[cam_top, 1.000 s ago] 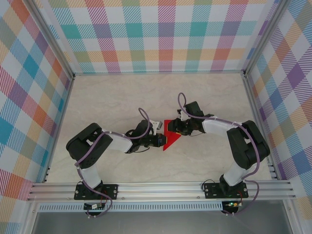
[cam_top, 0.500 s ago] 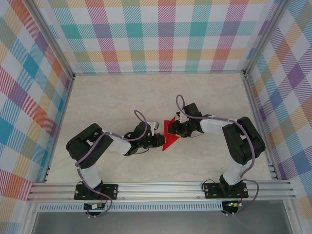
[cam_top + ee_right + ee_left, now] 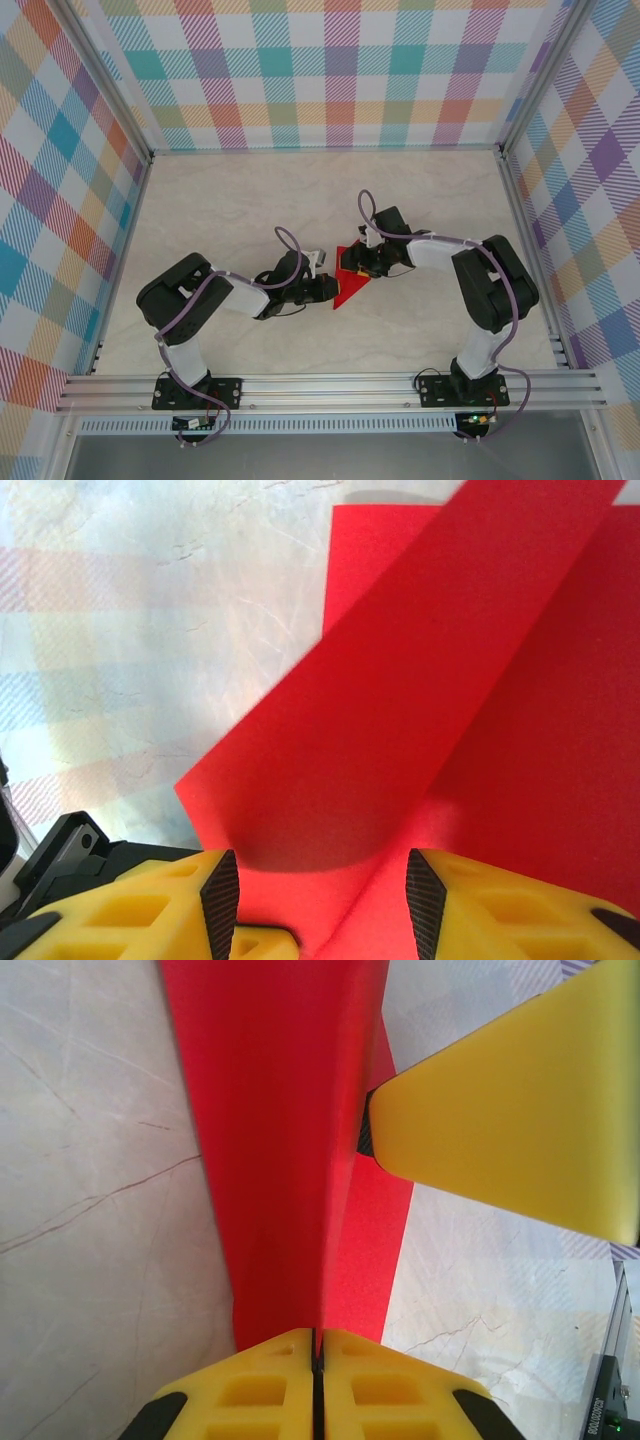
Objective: Fold a paper plane with a square sheet of paper (pick it up from the middle)
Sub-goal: Fourth fold the wing at the center of the table.
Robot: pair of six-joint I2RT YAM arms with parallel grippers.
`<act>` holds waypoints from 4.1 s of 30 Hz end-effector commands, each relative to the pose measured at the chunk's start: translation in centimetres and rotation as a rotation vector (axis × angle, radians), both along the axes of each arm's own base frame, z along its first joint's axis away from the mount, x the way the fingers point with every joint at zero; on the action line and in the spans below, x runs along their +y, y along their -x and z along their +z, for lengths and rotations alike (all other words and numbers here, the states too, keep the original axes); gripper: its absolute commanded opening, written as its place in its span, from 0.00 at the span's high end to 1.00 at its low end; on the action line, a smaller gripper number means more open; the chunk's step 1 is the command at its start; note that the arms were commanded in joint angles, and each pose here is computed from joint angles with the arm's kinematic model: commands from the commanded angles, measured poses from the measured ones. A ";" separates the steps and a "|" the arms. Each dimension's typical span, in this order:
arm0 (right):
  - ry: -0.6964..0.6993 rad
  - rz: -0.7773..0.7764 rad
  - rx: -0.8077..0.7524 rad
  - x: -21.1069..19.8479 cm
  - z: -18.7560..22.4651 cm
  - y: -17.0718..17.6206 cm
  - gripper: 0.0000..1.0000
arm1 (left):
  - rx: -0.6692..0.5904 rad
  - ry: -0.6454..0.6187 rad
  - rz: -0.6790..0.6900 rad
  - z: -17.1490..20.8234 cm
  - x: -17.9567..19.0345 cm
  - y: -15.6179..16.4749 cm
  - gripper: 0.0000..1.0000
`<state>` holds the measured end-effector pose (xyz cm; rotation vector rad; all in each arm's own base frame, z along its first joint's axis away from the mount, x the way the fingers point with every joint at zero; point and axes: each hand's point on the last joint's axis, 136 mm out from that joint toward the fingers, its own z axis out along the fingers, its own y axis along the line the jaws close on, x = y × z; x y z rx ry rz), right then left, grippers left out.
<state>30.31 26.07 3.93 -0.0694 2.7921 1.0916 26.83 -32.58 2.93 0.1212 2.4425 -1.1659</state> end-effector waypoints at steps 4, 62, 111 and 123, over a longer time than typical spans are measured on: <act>0.044 -0.004 0.036 -0.5 -1.1 -0.1 0.50 | 0.032 -0.003 0.010 -0.8 0.1 -0.5 0.91; 0.359 -0.075 0.184 -4.0 -6.1 1.3 0.54 | 0.170 -0.071 -0.013 0.3 0.0 -1.1 0.80; 0.441 -0.148 0.245 -5.4 -7.9 2.0 0.60 | 0.320 0.038 0.033 1.3 -0.2 2.3 0.80; 0.452 -0.155 0.259 -5.5 -8.2 2.2 0.61 | 0.349 0.025 0.005 0.8 -0.5 3.2 0.83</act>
